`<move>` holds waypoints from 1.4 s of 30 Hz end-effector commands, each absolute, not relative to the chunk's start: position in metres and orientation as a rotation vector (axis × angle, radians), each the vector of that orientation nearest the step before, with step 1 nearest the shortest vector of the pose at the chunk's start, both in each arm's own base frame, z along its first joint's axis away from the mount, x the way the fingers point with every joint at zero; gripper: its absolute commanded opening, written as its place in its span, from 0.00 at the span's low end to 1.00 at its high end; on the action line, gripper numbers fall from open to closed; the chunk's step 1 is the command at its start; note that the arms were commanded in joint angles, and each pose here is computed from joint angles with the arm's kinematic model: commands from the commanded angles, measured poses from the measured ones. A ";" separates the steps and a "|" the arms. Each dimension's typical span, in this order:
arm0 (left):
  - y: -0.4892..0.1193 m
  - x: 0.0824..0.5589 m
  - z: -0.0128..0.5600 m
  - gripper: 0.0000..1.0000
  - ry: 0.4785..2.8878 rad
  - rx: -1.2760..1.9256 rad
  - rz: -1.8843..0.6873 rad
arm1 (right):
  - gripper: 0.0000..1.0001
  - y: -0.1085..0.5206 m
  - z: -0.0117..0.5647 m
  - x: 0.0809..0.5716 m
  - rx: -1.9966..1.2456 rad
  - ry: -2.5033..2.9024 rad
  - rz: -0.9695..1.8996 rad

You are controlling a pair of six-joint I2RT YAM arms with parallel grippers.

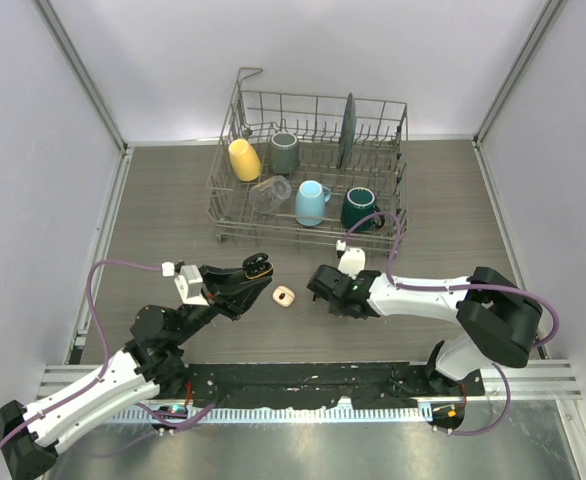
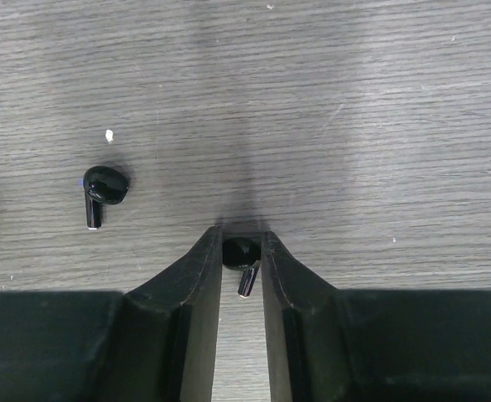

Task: Insert the wireless bluetooth earbuds into the charging case
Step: Pick up the earbud from the center of the board, then place the earbud in the charging case.

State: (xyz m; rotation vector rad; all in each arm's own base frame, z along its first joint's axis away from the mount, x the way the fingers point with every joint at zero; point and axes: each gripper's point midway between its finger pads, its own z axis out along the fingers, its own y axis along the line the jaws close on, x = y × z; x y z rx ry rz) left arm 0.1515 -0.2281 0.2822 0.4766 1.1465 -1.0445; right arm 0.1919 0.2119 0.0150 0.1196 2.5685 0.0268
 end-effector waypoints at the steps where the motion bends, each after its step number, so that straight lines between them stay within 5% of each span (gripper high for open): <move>1: -0.227 0.151 0.288 0.00 1.129 0.458 -1.052 | 0.27 0.206 -0.001 0.185 0.124 2.609 -0.011; 11: -0.226 0.152 0.288 0.00 1.129 0.453 -1.052 | 0.09 0.214 0.025 0.194 0.086 2.535 0.066; 19: -0.227 0.154 0.290 0.00 1.129 0.441 -1.050 | 0.01 0.227 0.111 0.208 0.088 2.275 0.318; 42: -0.238 0.159 0.293 0.00 1.155 0.454 -1.064 | 0.01 0.279 0.356 0.171 -0.070 1.544 0.583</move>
